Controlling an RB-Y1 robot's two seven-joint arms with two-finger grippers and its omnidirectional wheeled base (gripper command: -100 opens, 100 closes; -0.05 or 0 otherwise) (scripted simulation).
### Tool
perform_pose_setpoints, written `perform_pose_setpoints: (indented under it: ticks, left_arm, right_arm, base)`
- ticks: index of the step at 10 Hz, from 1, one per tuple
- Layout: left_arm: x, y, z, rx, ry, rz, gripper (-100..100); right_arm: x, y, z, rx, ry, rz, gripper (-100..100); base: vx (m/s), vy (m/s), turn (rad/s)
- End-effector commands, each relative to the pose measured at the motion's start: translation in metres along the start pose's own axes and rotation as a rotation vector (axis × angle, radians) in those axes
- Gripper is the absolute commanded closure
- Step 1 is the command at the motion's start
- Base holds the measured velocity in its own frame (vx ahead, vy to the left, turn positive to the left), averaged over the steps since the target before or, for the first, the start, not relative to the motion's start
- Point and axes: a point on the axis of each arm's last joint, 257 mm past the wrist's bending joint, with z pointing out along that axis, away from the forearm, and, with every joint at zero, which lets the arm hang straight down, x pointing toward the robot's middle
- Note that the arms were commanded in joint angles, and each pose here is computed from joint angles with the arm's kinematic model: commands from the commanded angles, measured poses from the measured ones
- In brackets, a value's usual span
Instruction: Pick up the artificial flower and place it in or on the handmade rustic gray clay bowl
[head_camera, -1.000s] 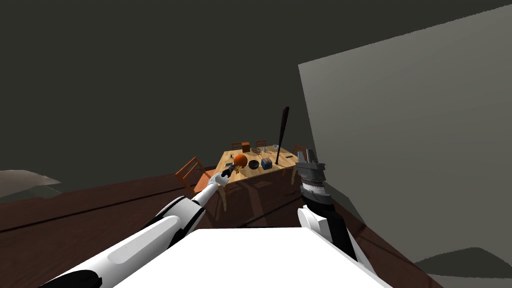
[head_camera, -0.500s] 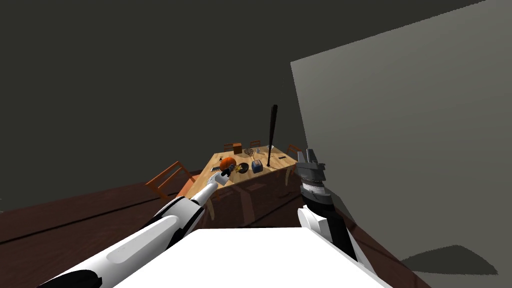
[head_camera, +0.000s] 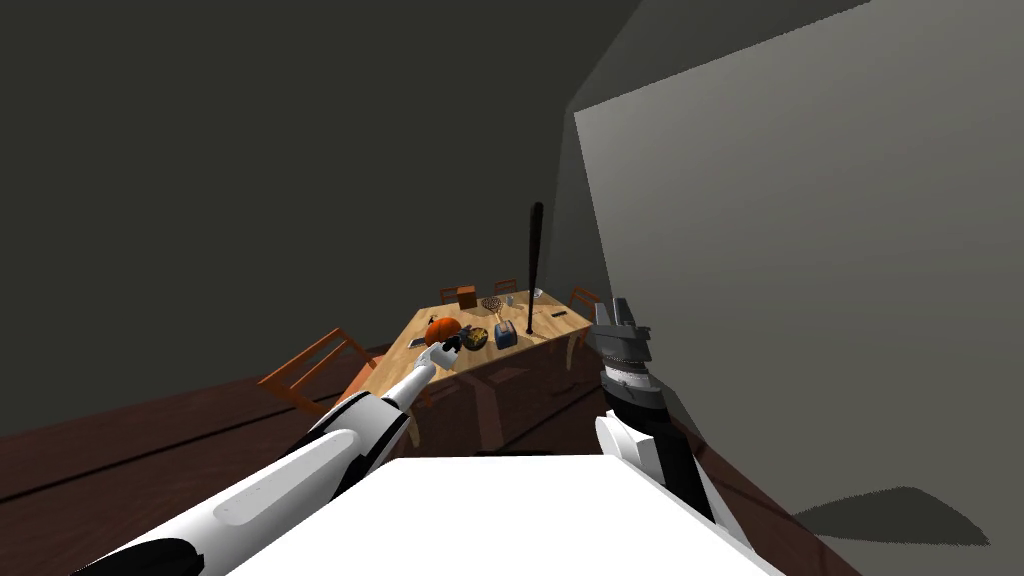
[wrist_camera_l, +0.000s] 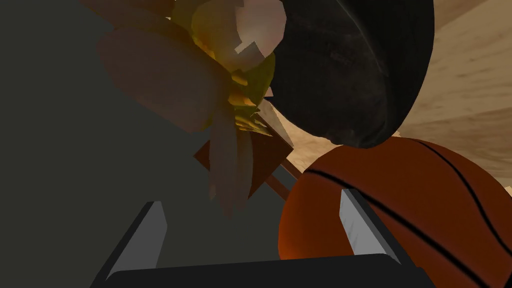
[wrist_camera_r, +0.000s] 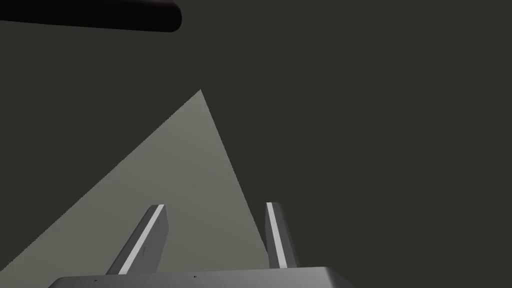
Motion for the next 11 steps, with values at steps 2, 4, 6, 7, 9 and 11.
perform_pose_setpoints:
  ticks: [2, 4, 6, 7, 9, 11]
  left_arm:
    - [0.000, 0.000, 0.000, 0.000, 0.000, 0.000, -100]
    - [0.000, 0.000, 0.000, 0.000, 0.000, 0.000, 0]
    - [-0.027, 0.011, -0.004, -0.028, -0.035, -0.022, -100]
    - [-0.027, 0.011, -0.004, -0.028, -0.035, -0.022, -100]
    - [-0.053, 0.021, -0.009, -0.055, -0.068, -0.043, -100]
    - [-0.079, 0.031, -0.015, -0.080, -0.099, -0.063, -100]
  right_arm:
    - [0.000, 0.000, 0.000, 0.000, 0.000, 0.000, 0]
    - [0.000, 0.000, 0.000, 0.000, 0.000, 0.000, 0]
    - [0.000, 0.000, 0.000, 0.000, 0.000, 0.000, 0]
    - [0.000, 0.000, 0.000, 0.000, 0.000, 0.000, 0]
    - [0.000, 0.000, 0.000, 0.000, 0.000, 0.000, 0]
    - [0.000, 0.000, 0.000, 0.000, 0.000, 0.000, 0]
  base:
    - [0.000, 0.000, 0.000]
    - [0.000, 0.000, 0.000]
    - [-0.045, 0.014, -0.235]
    - [-0.037, 0.014, 0.013]
    - [-0.043, 0.002, -0.197]
    - [-0.063, 0.022, -0.197]
